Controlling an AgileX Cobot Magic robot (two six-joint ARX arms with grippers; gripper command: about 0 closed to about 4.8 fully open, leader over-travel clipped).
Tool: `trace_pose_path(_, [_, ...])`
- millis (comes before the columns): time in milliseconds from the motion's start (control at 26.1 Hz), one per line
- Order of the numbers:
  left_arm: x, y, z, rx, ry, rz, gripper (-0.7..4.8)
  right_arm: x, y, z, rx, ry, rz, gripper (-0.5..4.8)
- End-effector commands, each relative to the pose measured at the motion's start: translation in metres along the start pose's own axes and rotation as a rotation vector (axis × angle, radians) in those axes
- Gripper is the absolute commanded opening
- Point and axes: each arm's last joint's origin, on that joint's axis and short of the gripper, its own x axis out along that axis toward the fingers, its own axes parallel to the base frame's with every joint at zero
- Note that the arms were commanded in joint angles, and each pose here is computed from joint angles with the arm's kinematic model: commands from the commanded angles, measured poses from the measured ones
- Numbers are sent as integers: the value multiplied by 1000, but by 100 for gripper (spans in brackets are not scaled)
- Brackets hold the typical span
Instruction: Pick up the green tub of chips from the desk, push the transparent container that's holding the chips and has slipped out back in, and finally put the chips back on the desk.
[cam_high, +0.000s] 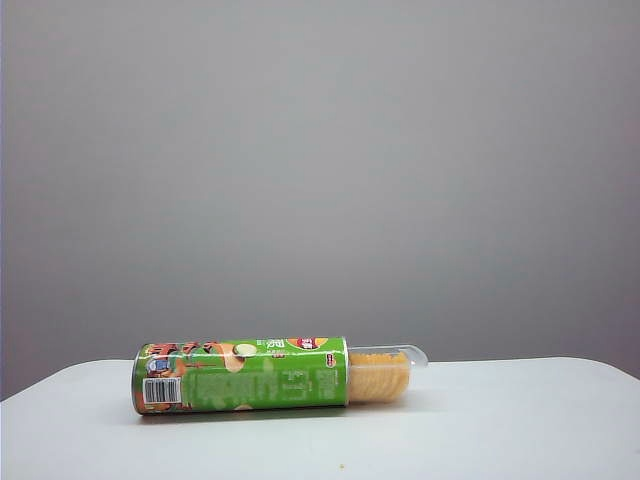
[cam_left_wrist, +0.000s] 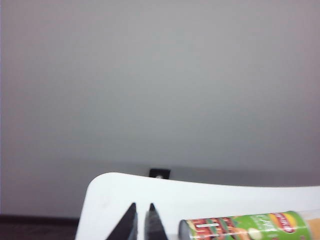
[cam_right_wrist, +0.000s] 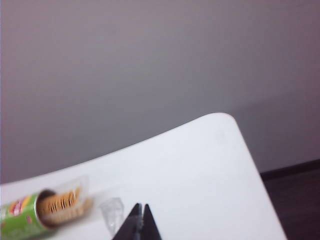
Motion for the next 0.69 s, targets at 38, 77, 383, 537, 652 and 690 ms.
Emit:
trace_pose_path(38, [22,-3,26,156,37,-36,26,-6,10,29,1,-103,-27,-5])
trace_pose_path(77, [39,-5,41,224,64,-71,26,-8,16,47,-9,-130,-60,-5])
trace_pose_path(383, [130,-13,98,525,184,-341,27,43,36,111,-38,124,103,-5])
trace_pose_path(537, [154,-12,98,687,237,-381,42,83,35,137,-61,230,222,-5])
trace_pose_path(652, [166,-11,93,736,308,-416,118,113,31,147,-22,311,308,-5])
trace_pose_path(690, [171,-10,91,734,339,-427,128,122,29,149,-12,331,326,-5])
